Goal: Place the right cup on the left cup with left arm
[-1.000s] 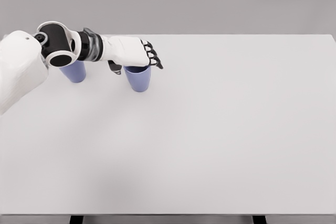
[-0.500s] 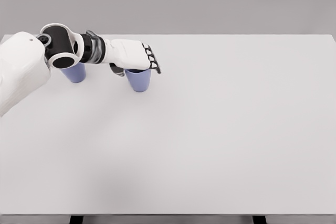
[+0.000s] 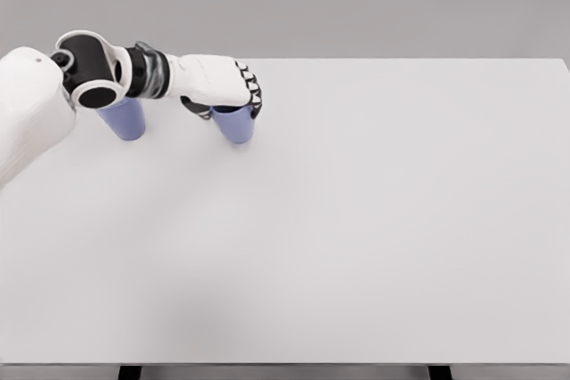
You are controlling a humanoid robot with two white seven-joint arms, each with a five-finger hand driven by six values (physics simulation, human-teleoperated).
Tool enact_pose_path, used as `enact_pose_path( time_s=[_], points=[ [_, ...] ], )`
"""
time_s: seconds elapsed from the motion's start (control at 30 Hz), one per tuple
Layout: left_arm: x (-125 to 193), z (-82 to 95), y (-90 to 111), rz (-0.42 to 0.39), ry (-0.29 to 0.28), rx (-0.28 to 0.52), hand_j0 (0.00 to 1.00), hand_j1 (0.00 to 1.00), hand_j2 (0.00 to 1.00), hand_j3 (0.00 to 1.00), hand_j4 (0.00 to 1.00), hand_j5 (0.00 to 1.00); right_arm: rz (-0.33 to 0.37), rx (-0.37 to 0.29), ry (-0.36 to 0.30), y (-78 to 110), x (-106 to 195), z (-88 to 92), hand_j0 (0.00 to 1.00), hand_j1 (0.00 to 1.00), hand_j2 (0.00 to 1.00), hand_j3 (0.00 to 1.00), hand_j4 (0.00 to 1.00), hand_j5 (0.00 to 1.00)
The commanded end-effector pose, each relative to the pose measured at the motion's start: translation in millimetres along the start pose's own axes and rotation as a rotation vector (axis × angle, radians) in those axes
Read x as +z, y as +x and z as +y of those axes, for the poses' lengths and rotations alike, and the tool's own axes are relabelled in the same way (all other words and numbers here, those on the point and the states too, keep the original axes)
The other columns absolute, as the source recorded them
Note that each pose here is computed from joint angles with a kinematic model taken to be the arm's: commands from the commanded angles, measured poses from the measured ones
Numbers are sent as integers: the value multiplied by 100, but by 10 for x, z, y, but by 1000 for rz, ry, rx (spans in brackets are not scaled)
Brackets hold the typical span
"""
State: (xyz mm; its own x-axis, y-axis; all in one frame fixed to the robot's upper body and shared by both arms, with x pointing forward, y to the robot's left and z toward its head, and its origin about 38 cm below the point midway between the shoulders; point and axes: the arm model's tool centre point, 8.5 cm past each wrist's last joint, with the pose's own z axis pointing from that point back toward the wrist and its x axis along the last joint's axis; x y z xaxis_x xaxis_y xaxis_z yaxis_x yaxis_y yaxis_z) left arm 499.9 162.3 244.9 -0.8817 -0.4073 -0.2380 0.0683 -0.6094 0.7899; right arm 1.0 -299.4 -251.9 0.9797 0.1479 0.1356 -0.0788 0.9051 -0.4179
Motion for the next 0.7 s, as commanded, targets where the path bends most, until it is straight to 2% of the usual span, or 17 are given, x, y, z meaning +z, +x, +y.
enact_pose_path(
  time_s=[0.0, 0.1, 0.2, 0.43, 0.57, 0.67],
  points=[
    [107, 58, -95, 27, 31, 12, 53, 53, 53, 53, 53, 53, 0, -1, 0, 0, 0, -1, 100, 100, 100, 100, 100, 100],
    [237, 114, -198, 54, 66, 27, 53, 53, 53, 53, 53, 53, 0, -1, 0, 0, 0, -1, 100, 100, 100, 100, 100, 100],
    [608, 107, -446, 132, 100, 46, 54, 54, 54, 54, 54, 54, 0, -1, 0, 0, 0, -1, 100, 100, 100, 100, 100, 100],
    [1253, 62, -739, 219, 163, 90, 55, 55, 55, 55, 55, 55, 1, 0, 0, -9, 1, 0, 100, 100, 100, 100, 100, 100],
    [1382, 82, -795, 243, 180, 94, 55, 55, 55, 55, 55, 55, 1, 0, 0, -5, 1, -2, 100, 100, 100, 100, 100, 100],
    [1501, -15, -837, 268, 159, 102, 56, 56, 56, 56, 56, 56, 0, -1, 0, 0, 0, -1, 100, 100, 100, 100, 100, 100]
  ],
)
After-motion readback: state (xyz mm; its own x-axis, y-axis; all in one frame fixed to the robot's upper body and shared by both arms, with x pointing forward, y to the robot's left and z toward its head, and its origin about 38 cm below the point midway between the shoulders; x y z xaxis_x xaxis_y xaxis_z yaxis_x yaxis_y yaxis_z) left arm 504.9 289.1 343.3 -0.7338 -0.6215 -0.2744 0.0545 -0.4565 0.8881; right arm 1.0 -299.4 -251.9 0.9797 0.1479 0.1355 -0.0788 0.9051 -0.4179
